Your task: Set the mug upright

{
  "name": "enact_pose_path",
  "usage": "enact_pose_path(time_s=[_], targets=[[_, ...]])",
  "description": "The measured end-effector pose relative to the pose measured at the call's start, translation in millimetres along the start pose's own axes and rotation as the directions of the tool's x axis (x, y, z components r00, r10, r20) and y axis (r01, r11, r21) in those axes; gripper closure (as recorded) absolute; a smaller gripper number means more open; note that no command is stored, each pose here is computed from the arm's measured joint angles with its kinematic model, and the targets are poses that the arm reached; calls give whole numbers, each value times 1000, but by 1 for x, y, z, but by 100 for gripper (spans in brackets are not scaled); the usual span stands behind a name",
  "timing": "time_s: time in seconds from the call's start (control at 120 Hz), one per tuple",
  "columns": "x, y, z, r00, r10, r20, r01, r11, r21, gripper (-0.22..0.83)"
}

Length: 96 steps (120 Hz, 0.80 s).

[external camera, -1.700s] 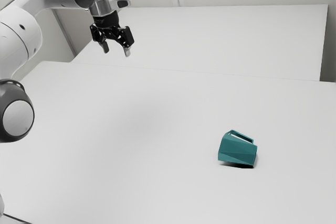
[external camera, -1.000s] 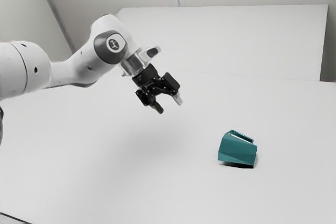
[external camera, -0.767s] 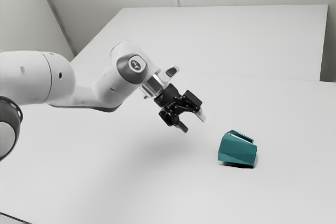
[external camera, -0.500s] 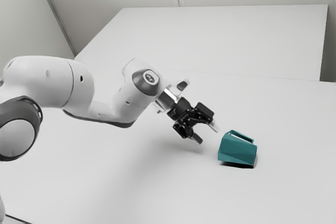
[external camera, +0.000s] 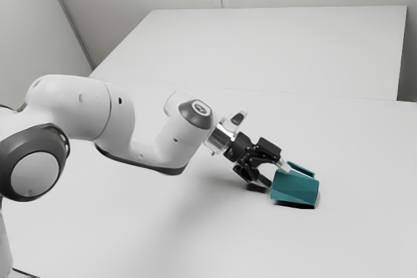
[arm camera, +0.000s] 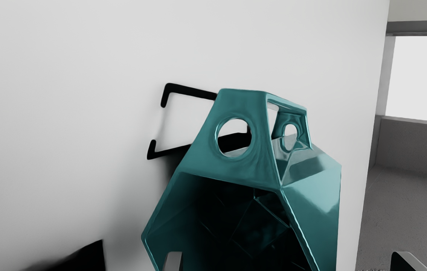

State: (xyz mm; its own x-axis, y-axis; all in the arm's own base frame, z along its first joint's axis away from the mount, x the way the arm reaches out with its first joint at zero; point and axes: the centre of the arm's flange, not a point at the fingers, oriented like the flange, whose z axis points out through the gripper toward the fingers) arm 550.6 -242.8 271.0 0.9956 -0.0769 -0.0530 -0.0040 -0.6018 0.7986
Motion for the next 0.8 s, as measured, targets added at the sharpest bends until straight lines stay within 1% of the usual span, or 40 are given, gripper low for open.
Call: enact_pose_path(time_s=[0.133,0.367,0.583,0.8], targets=[[0,-2,8,1000,17,-7,-17,1000,-13,0],[6,6,6,997,55,-46,-57,997,-50,0],[5,9,11,995,60,-74,-67,993,-97,0],[3,4,17,995,65,-78,-74,990,-117,0]])
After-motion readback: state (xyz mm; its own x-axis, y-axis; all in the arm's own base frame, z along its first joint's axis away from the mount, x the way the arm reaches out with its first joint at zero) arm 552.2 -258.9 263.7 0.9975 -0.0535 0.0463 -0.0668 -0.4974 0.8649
